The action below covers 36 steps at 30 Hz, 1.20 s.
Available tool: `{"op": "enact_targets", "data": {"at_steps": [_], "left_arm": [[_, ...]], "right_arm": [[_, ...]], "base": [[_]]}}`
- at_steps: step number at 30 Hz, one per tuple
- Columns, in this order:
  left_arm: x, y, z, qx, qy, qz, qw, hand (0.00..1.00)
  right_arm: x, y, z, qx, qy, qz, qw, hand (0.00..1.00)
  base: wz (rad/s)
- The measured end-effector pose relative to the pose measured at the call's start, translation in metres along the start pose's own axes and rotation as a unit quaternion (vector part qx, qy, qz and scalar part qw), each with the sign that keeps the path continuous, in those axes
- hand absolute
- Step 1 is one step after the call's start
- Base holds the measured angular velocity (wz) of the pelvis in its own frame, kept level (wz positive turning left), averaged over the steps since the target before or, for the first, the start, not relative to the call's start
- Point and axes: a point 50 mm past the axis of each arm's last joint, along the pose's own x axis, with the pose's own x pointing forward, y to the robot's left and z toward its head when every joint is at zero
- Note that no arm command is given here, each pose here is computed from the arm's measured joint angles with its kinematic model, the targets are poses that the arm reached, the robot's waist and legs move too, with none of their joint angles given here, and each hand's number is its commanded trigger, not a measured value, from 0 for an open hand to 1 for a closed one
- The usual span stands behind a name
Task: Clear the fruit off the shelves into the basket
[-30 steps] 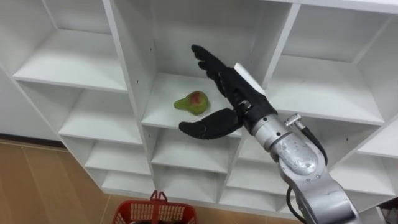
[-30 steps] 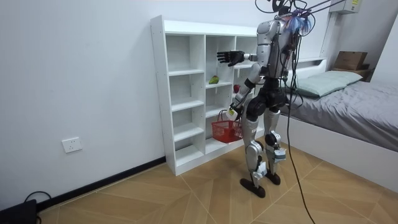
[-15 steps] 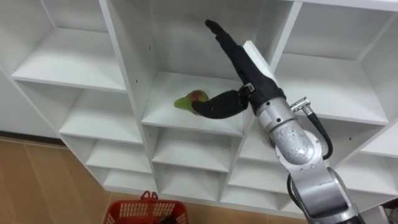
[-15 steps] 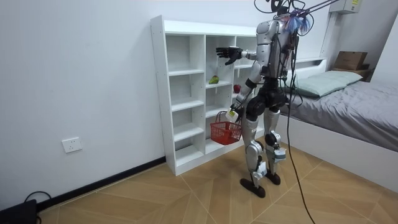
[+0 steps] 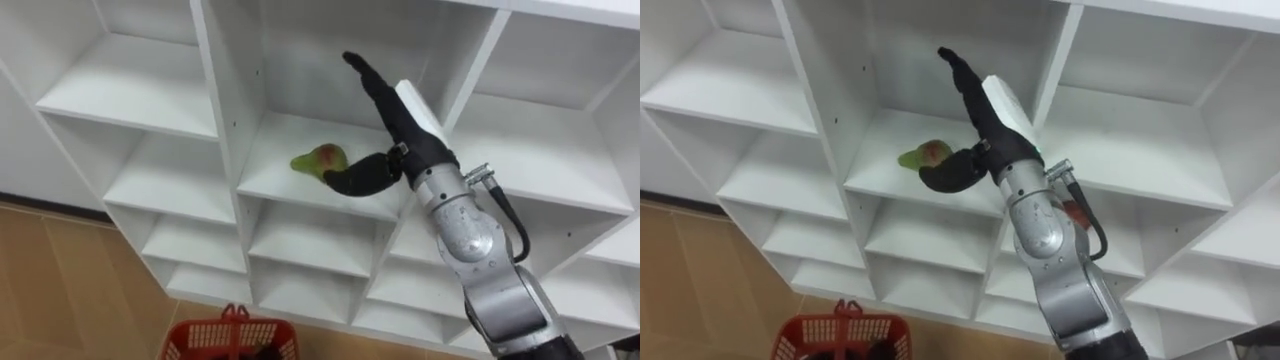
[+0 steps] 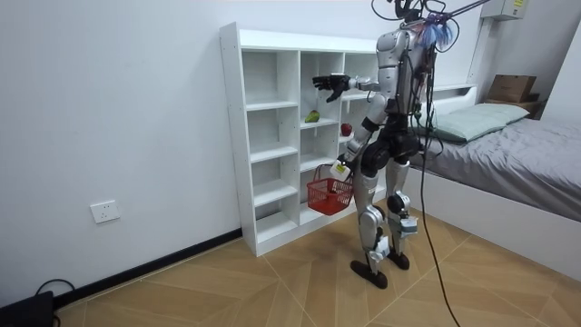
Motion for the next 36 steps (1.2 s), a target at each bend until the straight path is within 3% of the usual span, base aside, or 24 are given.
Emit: {"op": "enact_targets", "data": {"at_steps": [4, 10, 36], "left_arm": [[0.001, 0.002, 0.003, 0.007, -0.002, 0.004, 1.0, 1.0], [0.003, 0.001, 0.011, 0.016, -0.011, 0.0, 1.0, 1.0], [0.003, 0.002, 0.014, 0.026, -0.014, -0.007, 1.0, 1.0]], "right_arm": [[0.022, -0.004, -0.005, -0.02, 0.017, -0.007, 1.0, 0.0], [0.037, -0.007, -0.01, -0.035, 0.032, -0.015, 0.999, 0.0], [0.043, -0.017, -0.021, -0.078, 0.05, -0.023, 0.995, 0.0]], "base": [[0.17], [0.08], [0.03]]}}
